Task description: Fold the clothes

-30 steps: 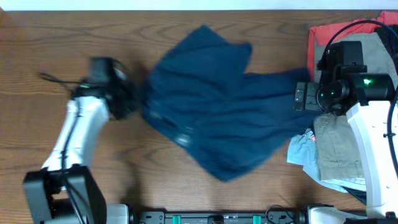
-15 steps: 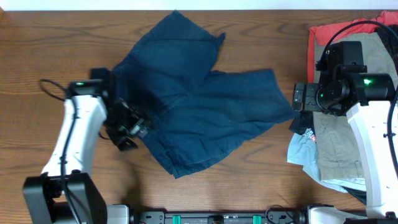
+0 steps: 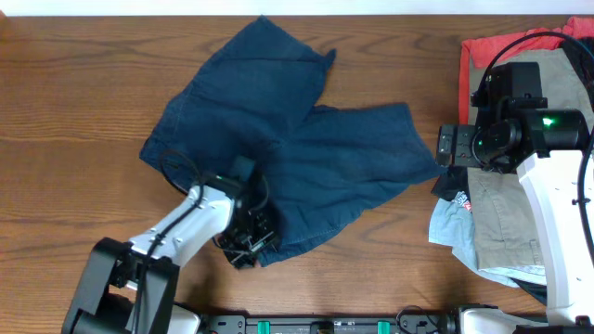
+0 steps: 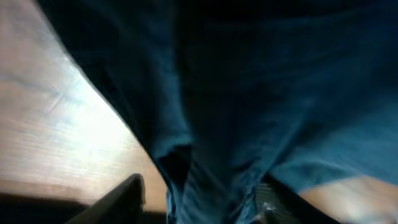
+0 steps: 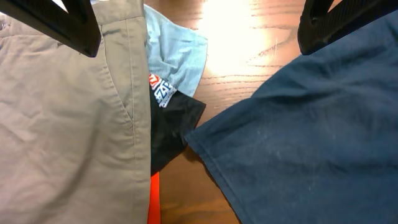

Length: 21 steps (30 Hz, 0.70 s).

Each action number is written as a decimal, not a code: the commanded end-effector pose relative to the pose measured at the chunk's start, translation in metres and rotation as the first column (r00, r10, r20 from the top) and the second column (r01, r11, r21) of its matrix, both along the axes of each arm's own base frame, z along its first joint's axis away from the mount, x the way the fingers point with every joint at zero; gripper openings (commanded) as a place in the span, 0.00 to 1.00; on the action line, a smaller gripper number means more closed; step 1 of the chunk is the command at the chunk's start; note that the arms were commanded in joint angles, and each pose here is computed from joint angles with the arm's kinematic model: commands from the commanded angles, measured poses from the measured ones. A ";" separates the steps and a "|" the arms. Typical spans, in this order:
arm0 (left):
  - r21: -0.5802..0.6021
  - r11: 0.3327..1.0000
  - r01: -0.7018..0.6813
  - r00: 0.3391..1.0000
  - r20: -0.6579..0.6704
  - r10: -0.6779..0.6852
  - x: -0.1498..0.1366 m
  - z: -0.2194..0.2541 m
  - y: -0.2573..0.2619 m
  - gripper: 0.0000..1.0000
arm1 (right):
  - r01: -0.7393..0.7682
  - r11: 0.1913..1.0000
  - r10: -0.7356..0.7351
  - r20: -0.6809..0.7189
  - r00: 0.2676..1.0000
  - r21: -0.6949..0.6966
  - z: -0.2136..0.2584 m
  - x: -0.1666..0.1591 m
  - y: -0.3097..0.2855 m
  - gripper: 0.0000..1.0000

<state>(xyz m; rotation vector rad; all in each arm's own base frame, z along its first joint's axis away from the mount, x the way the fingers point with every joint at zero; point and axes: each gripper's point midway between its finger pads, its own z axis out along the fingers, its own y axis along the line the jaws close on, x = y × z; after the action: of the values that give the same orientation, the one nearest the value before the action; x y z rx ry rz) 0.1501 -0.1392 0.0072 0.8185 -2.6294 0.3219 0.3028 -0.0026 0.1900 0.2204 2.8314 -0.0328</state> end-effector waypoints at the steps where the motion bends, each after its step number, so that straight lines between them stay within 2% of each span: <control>1: 0.053 0.996 -0.070 0.997 -0.025 0.072 -0.009 -0.012 0.005 0.33 | 0.017 1.000 -0.017 0.007 1.000 0.006 0.003 -0.002 -0.002 0.99; 3: 0.103 0.992 -0.078 0.997 -0.007 0.079 -0.006 -0.015 0.016 0.08 | 0.017 1.000 -0.017 0.008 1.000 0.006 0.003 -0.002 -0.002 0.99; 6: 0.156 0.981 -0.116 0.993 0.022 0.114 0.004 -0.018 0.038 0.06 | 0.017 1.000 -0.017 0.008 1.000 0.007 0.003 -0.002 -0.002 0.99; 9: 0.176 0.973 -0.148 0.987 0.086 0.135 0.029 -0.014 0.066 0.06 | 0.015 1.000 -0.015 0.007 1.000 0.014 0.003 -0.002 -0.001 0.99; 12: 0.171 0.965 -0.201 0.976 0.120 0.183 0.049 -0.003 0.093 0.06 | 0.001 0.998 0.000 -0.002 1.000 0.061 0.002 -0.004 0.008 0.99; 14: 0.168 0.956 -0.242 0.969 0.099 0.228 0.051 0.007 0.108 0.06 | -0.018 0.992 0.020 -0.020 1.000 0.123 -0.001 -0.008 0.020 0.99; 16: 0.144 0.957 -0.253 0.967 0.054 0.247 0.043 0.012 0.112 0.09 | -0.032 0.983 0.040 -0.038 0.998 0.183 -0.004 -0.012 0.031 0.99; 18: 0.112 0.967 -0.230 0.973 0.003 0.231 0.031 0.015 0.109 0.17 | -0.019 0.969 0.038 -0.071 0.997 0.245 -0.013 -0.019 0.042 0.99; 20: 0.102 0.971 -0.216 0.974 -0.051 0.222 0.018 0.018 0.105 0.36 | 0.004 0.957 0.028 -0.110 0.994 0.288 -0.026 -0.025 0.051 0.99; 21: 0.103 0.972 -0.209 0.973 -0.079 0.218 0.011 0.020 0.103 0.41 | 0.004 0.946 0.041 -0.132 0.990 0.323 -0.037 -0.030 0.060 0.99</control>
<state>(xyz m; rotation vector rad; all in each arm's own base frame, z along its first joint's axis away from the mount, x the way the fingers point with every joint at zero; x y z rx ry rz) 0.1728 -0.0317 0.0237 1.2120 -2.5063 0.2009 0.2863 0.0313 0.1690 0.2257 2.9173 0.2448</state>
